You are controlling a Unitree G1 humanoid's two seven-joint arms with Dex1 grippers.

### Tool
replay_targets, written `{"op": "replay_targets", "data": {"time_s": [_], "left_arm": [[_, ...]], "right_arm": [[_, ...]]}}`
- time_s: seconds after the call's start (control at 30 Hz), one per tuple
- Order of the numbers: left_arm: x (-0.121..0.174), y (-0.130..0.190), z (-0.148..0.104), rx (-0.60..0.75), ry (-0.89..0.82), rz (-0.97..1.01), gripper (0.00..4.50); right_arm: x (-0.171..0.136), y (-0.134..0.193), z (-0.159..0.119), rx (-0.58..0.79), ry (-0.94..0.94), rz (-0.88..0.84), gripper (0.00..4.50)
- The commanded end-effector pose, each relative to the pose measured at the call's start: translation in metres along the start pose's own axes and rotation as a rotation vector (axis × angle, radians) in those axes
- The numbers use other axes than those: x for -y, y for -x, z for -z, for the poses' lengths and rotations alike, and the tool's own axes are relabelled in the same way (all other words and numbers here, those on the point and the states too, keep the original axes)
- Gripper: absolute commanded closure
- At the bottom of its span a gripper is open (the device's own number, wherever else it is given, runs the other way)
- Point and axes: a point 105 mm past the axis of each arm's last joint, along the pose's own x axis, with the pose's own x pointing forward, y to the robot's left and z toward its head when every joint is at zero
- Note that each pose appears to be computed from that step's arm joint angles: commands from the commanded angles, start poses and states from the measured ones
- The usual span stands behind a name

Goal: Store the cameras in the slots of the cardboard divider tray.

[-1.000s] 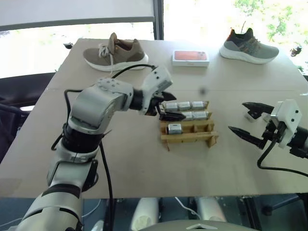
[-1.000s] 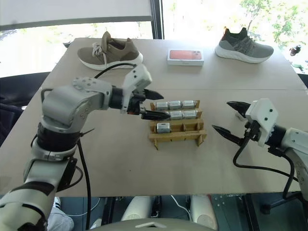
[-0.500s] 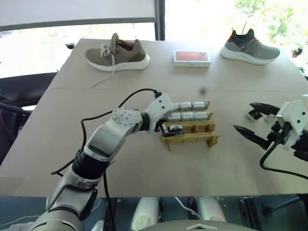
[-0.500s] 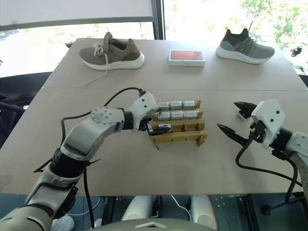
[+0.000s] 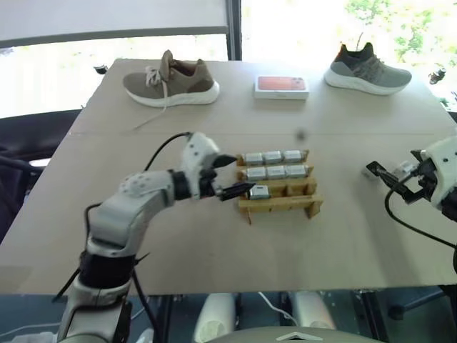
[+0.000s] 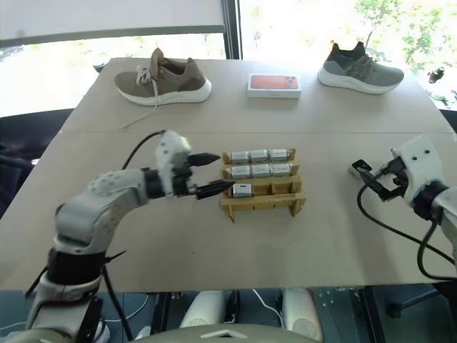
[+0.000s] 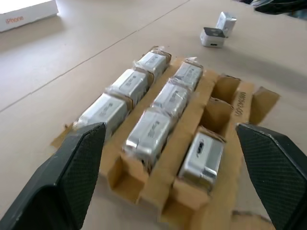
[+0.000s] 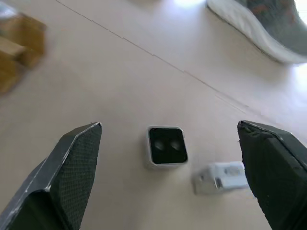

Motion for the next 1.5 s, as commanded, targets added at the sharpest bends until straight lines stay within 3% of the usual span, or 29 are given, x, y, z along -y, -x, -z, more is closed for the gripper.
{"op": "replay_targets", "data": {"time_s": [0.03, 0.17, 0.53, 1.0, 1.27, 1.5], "left_arm": [[0.011, 0.017, -0.02, 0.092, -0.075, 0.027, 0.03], [0.017, 0.023, -0.019, 0.098, -0.085, 0.011, 0.03], [0.038, 0.029, -0.025, 0.149, -0.069, 0.057, 0.03], [0.056, 0.037, -0.03, 0.164, -0.092, 0.176, 0.03], [0.06, 0.036, -0.026, 0.161, -0.083, 0.159, 0.03], [0.06, 0.032, -0.027, 0.171, -0.076, 0.159, 0.03]], "right_arm": [[0.015, -0.015, 0.007, -0.056, -0.122, 0.093, 0.0], [0.012, -0.029, 0.009, -0.06, -0.113, 0.072, 0.0], [0.054, -0.022, 0.023, -0.124, -0.11, 0.2, 0.0], [0.07, -0.031, 0.036, -0.22, -0.1, 0.088, 0.0], [0.07, -0.026, 0.024, -0.18, -0.426, 0.237, 0.0], [0.058, -0.024, 0.02, -0.269, -0.611, 0.457, 0.0]]}}
